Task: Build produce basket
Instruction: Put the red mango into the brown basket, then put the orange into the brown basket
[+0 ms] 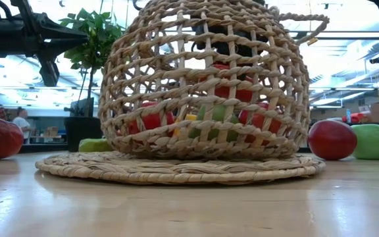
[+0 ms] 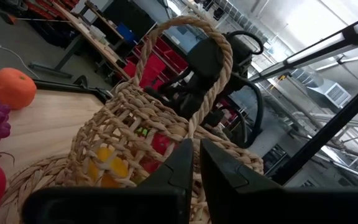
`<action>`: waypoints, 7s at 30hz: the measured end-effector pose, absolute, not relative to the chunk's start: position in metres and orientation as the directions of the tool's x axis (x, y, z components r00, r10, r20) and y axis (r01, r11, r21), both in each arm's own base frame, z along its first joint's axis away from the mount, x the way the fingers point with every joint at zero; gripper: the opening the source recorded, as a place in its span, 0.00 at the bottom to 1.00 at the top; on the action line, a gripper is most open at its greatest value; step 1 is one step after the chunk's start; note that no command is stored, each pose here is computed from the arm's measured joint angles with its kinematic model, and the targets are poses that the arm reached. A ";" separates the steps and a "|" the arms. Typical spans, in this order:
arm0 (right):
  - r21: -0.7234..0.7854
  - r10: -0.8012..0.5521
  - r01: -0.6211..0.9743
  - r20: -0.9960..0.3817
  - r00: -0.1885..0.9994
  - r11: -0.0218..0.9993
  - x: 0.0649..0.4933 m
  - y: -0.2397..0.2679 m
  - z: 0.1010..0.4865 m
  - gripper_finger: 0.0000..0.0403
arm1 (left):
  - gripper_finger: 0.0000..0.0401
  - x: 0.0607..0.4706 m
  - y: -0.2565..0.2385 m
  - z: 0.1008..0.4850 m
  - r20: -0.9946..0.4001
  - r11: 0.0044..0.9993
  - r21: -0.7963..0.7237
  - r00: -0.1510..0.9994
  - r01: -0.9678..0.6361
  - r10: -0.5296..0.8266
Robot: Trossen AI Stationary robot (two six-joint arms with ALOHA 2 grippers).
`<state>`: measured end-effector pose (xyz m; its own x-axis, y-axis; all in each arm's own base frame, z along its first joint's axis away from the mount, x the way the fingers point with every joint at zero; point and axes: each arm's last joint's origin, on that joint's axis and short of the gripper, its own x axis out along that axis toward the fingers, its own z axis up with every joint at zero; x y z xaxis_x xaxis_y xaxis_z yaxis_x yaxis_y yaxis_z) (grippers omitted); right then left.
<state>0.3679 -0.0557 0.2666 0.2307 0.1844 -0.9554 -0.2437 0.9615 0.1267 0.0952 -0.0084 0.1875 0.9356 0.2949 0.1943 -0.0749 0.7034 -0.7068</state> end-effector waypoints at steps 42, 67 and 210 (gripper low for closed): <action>-0.056 -0.187 0.217 -0.738 0.648 0.975 0.316 -0.157 0.419 0.90 | 0.09 0.095 -0.008 0.188 0.195 0.703 -0.707 0.936 -0.074 0.295; 0.205 -0.244 0.603 -0.779 0.578 0.771 0.286 -0.250 0.252 0.90 | 0.09 0.095 -0.008 0.188 0.195 0.703 -0.707 0.936 -0.075 0.295; 0.352 -0.045 0.164 -0.324 0.945 0.922 0.328 -0.253 0.273 0.86 | 0.09 0.095 -0.009 0.188 0.196 0.706 -0.706 0.938 -0.067 0.285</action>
